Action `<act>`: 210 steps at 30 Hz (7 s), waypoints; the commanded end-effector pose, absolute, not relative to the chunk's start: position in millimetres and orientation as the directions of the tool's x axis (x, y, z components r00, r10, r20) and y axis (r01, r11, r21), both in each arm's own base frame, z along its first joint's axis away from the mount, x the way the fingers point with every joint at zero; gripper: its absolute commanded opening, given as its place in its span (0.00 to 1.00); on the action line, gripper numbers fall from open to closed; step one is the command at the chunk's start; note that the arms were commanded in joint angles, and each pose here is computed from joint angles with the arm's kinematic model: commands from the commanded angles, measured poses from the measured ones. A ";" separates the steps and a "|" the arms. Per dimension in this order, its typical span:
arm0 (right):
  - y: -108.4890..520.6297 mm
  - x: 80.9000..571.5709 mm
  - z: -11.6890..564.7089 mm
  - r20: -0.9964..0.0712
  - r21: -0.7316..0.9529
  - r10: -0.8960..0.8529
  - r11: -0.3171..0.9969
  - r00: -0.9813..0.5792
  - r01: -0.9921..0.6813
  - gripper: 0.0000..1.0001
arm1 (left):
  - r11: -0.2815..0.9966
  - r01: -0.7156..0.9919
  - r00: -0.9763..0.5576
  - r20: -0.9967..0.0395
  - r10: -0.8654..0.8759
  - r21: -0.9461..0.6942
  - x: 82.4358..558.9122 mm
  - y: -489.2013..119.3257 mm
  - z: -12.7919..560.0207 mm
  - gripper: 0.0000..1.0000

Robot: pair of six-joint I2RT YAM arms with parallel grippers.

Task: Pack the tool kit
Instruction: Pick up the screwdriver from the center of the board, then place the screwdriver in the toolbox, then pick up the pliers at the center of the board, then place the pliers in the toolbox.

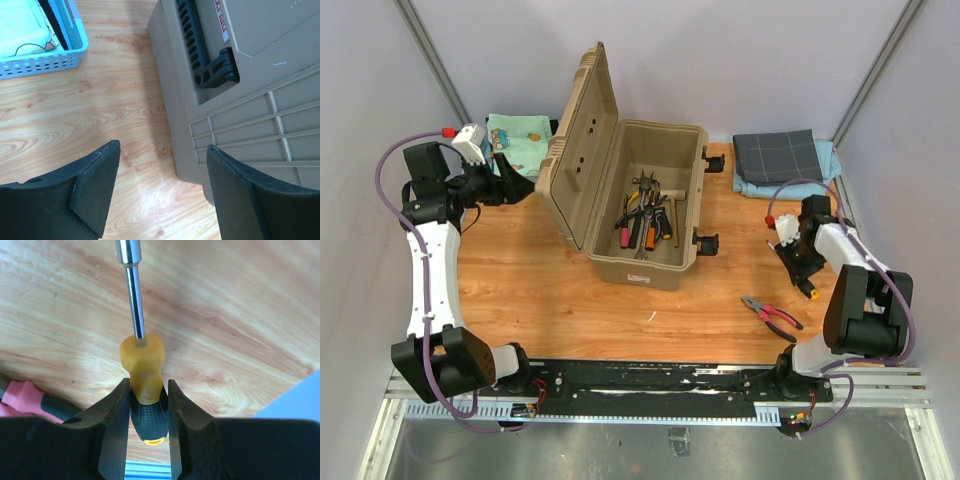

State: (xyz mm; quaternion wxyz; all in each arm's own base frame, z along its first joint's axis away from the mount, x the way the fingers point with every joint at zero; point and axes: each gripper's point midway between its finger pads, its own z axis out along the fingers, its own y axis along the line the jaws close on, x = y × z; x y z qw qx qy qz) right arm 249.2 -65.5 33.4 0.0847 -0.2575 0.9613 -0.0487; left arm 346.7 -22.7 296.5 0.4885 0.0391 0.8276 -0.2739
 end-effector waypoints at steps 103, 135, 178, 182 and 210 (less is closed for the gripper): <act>32.2 185.4 54.8 -0.146 0.043 -0.746 0.651 -0.649 -0.758 0.99 | 0.839 0.376 -0.501 -0.848 -0.173 -0.393 346.5 -27.6 314.0 0.80; 14.6 219.1 3.3 0.012 0.066 -0.534 0.844 -0.845 -0.532 0.01 | 0.847 0.383 -0.486 -0.860 -0.156 -0.370 349.4 -25.5 322.0 0.80; 259.6 394.1 404.4 -0.944 0.328 0.185 0.602 -0.273 -0.728 0.01 | 0.838 0.391 -0.481 -0.861 -0.166 -0.380 345.8 -28.9 328.7 0.80; 296.9 410.3 363.7 -0.933 0.327 0.103 0.646 -0.345 -0.690 0.01 | 0.841 0.392 -0.473 -0.866 -0.164 -0.373 342.1 -29.6 330.7 0.80; 325.2 449.3 114.2 -0.566 0.291 -0.078 0.912 -0.821 -0.287 0.51 | 0.839 0.383 -0.475 -0.861 -0.179 -0.386 336.5 -31.5 330.0 0.80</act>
